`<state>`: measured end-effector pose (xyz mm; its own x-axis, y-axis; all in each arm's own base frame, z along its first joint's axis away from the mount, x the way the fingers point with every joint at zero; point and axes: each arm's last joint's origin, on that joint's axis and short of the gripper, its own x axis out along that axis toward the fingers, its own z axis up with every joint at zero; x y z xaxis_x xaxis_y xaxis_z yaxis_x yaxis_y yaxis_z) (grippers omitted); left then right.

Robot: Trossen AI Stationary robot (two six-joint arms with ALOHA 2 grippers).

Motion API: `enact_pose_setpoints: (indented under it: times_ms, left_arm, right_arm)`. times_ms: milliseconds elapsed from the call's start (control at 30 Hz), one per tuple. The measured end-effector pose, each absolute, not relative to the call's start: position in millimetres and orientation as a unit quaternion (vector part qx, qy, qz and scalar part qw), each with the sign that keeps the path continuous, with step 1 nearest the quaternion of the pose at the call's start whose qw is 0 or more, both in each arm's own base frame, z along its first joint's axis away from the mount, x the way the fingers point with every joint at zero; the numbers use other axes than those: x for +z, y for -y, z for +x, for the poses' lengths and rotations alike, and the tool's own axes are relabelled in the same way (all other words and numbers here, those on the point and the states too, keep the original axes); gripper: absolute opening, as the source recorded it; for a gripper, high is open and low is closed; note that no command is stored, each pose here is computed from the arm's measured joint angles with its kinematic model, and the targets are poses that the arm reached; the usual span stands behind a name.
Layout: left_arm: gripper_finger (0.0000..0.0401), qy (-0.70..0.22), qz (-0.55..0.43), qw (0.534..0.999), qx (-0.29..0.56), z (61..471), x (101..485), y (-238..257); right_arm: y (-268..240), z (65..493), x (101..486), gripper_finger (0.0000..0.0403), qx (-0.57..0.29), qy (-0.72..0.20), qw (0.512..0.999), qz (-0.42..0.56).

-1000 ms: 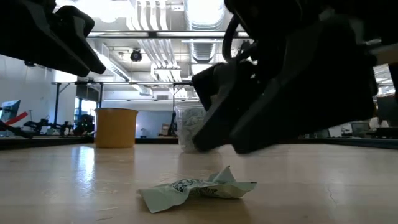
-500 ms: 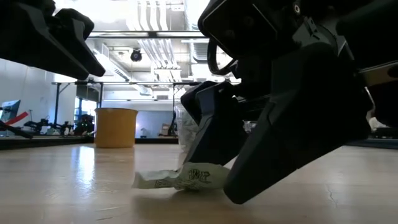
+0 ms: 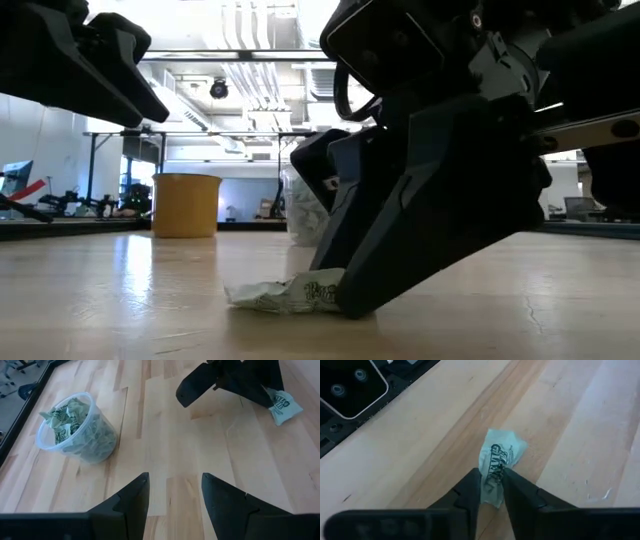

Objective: Pick and place Stevia / Truvia into bins
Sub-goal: Put the stevia packet into the transparent container

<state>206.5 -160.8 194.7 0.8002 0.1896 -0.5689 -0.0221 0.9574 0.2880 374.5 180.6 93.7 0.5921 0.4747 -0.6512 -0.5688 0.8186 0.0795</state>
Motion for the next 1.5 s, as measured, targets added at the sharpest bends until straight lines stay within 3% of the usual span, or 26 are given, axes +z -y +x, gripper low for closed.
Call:
enact_pose_setpoints:
  times_ms: [200, 367, 1033, 1267, 1500]
  left_arm:
    - [0.0165, -0.311, 0.135, 0.939, 0.056, 206, 195, 161]
    - [0.0165, -0.311, 0.135, 0.939, 0.056, 206, 195, 161]
    - [0.0165, -0.309, 0.133, 0.940, 0.056, 207, 195, 161]
    - [0.0165, -0.304, 0.133, 0.942, 0.055, 208, 196, 161]
    - [0.0165, -0.304, 0.133, 0.942, 0.055, 208, 196, 161]
  right_arm:
    - [-181, 374, 96, 0.0036, 0.296, -0.343, 0.889, -0.073]
    - [-179, 371, 102, 0.0021, 0.289, -0.357, 0.885, -0.078]
    - [-149, 349, 177, 0.0018, 0.064, -0.354, 0.905, -0.225]
    - [-116, 349, 203, 0.0018, -0.020, -0.348, 0.897, -0.271]
    - [-67, 358, 214, 0.0018, -0.084, -0.353, 0.897, -0.252]
